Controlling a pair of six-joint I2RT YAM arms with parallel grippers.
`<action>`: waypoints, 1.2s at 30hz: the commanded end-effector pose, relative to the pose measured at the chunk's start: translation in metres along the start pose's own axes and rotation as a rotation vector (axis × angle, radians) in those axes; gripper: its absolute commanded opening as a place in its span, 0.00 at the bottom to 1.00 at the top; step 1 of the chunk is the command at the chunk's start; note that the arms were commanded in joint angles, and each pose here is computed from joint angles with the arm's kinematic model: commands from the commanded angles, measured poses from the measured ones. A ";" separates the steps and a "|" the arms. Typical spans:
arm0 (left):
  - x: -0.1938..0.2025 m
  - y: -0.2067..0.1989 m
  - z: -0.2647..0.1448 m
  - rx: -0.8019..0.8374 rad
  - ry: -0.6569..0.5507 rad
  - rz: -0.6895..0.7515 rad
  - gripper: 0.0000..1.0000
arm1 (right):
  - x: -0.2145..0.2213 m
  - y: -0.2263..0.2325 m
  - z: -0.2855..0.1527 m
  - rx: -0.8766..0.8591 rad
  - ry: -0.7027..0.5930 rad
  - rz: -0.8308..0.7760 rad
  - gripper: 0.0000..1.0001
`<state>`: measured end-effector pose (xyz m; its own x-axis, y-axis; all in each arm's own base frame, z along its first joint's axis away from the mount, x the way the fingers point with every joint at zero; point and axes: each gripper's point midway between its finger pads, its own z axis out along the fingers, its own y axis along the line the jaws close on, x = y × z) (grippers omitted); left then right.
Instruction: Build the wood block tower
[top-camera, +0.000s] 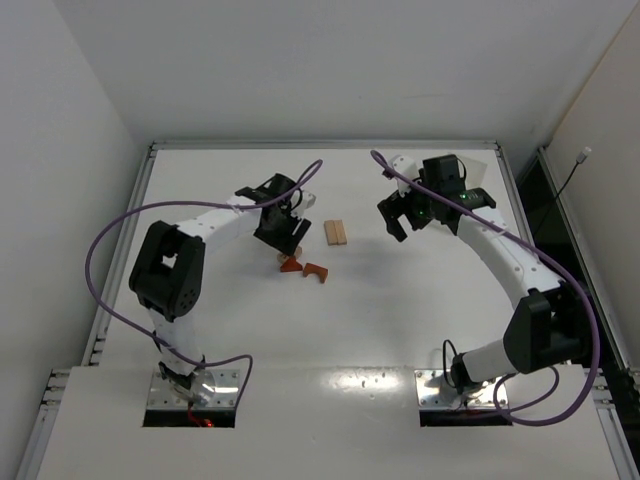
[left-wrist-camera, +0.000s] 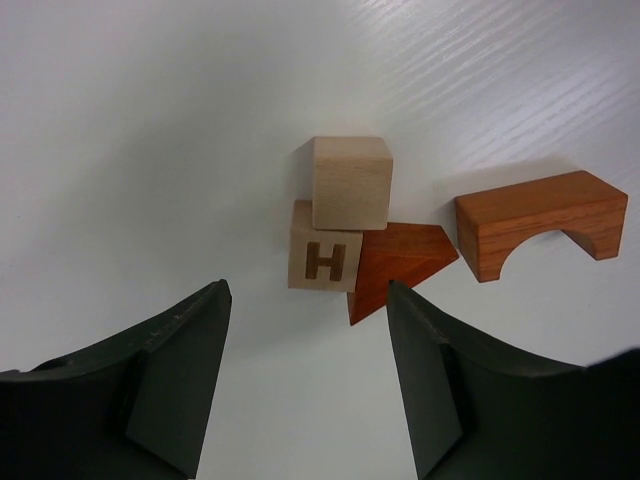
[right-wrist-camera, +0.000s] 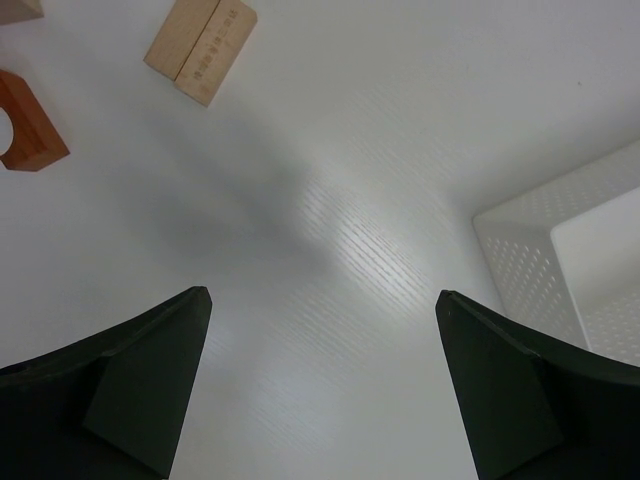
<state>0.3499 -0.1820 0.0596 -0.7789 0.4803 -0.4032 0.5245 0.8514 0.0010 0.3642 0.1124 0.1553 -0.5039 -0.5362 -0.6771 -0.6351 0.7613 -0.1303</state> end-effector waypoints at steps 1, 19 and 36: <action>-0.009 -0.008 0.008 0.015 -0.017 0.005 0.60 | -0.025 -0.006 -0.004 0.010 -0.079 -0.004 0.93; -0.025 -0.021 0.027 0.053 -0.003 0.013 0.56 | -0.013 -0.009 -0.005 0.020 -0.068 0.021 0.93; -0.013 -0.021 0.050 0.055 0.038 0.021 0.37 | -0.014 -0.008 0.001 0.011 -0.072 0.030 0.93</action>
<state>0.3605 -0.2052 0.0171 -0.7969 0.4972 -0.3431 0.5398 0.8411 -0.0350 0.3695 0.1082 0.1578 -0.5095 -0.5099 -0.6931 -0.6121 0.7809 -0.1245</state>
